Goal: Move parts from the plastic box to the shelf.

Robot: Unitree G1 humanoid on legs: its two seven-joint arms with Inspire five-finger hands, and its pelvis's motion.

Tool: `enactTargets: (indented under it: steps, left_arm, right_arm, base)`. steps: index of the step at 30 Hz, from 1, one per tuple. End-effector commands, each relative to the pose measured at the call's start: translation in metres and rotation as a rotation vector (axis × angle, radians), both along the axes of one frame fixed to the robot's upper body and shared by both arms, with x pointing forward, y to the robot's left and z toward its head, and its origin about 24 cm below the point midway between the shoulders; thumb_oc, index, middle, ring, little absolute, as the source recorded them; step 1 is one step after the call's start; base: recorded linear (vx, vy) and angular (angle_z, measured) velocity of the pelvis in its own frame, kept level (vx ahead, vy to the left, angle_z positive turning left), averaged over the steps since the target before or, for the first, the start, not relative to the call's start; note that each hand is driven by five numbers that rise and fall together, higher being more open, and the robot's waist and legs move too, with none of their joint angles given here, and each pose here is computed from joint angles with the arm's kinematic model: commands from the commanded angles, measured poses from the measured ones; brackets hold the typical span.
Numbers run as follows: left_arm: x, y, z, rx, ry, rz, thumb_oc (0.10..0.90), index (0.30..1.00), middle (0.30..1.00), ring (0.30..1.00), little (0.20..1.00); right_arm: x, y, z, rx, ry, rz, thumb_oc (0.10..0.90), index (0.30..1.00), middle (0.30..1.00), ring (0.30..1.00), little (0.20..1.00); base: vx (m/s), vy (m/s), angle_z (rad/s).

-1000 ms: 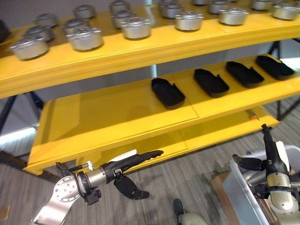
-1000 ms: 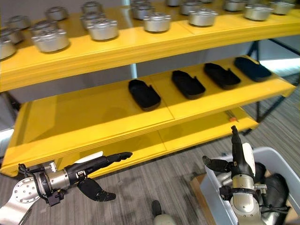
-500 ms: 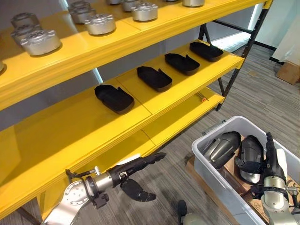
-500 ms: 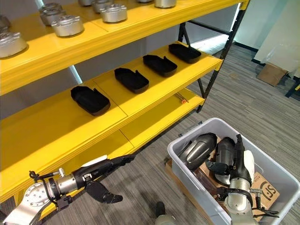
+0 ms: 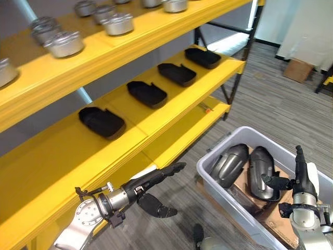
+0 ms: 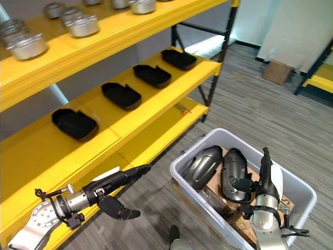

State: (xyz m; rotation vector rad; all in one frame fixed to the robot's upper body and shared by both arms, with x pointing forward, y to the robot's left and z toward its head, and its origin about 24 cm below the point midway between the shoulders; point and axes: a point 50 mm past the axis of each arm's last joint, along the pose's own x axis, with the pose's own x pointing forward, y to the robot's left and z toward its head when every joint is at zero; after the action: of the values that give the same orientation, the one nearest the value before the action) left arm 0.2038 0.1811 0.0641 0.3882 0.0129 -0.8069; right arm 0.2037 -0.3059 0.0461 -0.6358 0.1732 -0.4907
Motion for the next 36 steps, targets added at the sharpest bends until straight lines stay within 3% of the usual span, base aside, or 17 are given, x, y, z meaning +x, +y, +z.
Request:
enactTargets:
  steps: [1, 10, 24, 26, 36]
  left_arm:
    - [0.009, 0.001, 0.040, -0.110, -0.227, 0.023, 0.900, 1.000, 1.000, 1.000, 1.000]
    - [0.007, -0.003, 0.043, -0.150, -0.207, -0.036, 0.900, 1.000, 1.000, 1.000, 1.000]
    - [0.015, -0.016, 0.048, -0.158, -0.206, -0.067, 0.900, 1.000, 1.000, 1.000, 1.000]
    - [0.010, -0.004, 0.045, -0.140, -0.210, 0.013, 0.900, 1.000, 1.000, 1.000, 1.000]
    - [0.020, 0.000, 0.059, -0.124, -0.232, 0.017, 0.900, 1.000, 1.000, 1.000, 1.000]
  right_arm:
    - [0.021, -0.004, 0.057, -0.096, -0.232, 0.108, 0.900, 1.000, 1.000, 1.000, 1.000]
    - [0.017, -0.001, 0.061, -0.089, -0.203, 0.116, 0.900, 1.000, 1.000, 1.000, 1.000]
    - [0.008, 0.002, 0.052, -0.080, -0.184, 0.079, 0.900, 1.000, 1.000, 1.000, 1.000]
    - [0.017, 0.016, 0.051, -0.049, -0.180, 0.160, 0.900, 1.000, 1.000, 1.000, 1.000]
    - [0.033, 0.039, 0.053, 0.018, -0.210, 0.238, 0.900, 1.000, 1.000, 1.000, 1.000]
  base:
    - [0.11, 0.126, -1.87]
    - [0.13, 0.198, -0.89]
    - [-0.01, 0.105, -0.10]
    - [-0.12, -0.110, -0.75]
    - [-0.24, -0.462, -0.05]
